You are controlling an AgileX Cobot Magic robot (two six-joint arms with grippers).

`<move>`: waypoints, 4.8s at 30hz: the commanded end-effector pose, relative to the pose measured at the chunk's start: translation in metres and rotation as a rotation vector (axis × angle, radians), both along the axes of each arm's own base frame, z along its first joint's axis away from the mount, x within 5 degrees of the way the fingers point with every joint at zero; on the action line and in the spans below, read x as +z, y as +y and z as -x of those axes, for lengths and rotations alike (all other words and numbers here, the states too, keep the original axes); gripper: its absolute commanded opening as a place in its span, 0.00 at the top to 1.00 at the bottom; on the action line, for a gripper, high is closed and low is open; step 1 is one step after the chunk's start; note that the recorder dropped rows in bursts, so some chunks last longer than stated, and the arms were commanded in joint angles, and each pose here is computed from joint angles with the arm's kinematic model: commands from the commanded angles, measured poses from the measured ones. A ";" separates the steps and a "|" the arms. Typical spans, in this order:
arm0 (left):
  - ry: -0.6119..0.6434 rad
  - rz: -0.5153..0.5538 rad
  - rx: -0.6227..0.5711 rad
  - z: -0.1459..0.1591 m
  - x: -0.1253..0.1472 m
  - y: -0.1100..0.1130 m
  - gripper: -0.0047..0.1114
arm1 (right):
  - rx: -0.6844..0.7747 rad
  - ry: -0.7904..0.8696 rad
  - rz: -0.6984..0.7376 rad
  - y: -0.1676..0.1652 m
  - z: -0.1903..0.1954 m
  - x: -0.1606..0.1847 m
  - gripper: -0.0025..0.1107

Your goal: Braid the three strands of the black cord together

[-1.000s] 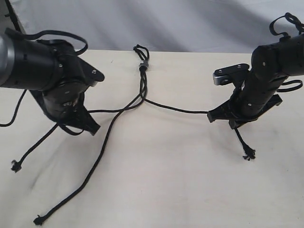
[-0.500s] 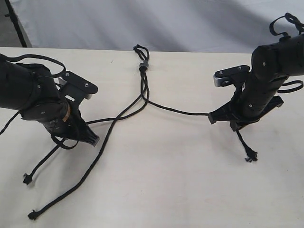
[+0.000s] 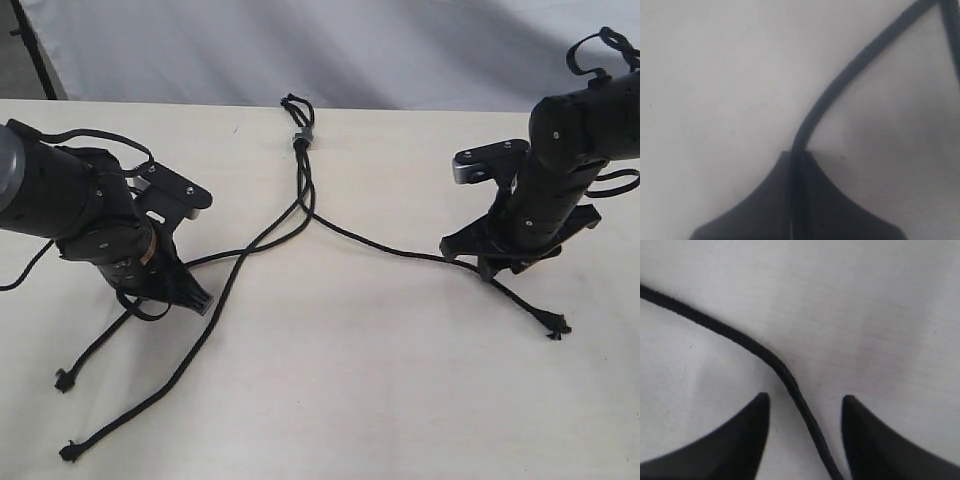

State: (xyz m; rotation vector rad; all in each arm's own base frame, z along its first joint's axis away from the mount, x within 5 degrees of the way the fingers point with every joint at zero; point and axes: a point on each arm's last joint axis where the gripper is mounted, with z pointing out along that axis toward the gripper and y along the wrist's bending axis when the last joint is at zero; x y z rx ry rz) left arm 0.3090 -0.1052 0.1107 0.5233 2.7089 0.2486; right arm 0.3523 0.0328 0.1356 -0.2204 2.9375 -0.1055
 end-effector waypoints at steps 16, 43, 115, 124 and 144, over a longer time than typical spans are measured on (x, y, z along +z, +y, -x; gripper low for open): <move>0.045 0.040 0.089 0.001 -0.008 -0.002 0.46 | 0.321 0.123 -0.373 0.126 0.050 0.102 0.39; -0.420 0.402 0.594 0.008 0.077 0.131 0.46 | 0.445 0.131 -0.342 0.313 0.052 0.027 0.39; -0.391 0.373 0.376 0.008 0.076 0.092 0.46 | 0.364 0.279 0.173 0.215 0.031 0.008 0.98; -0.302 0.285 0.182 0.018 0.071 0.050 0.46 | 0.286 0.260 0.153 0.179 0.013 0.024 0.98; -0.059 0.130 -0.046 0.022 0.011 0.002 0.46 | 0.276 0.296 0.089 0.157 0.001 0.025 0.98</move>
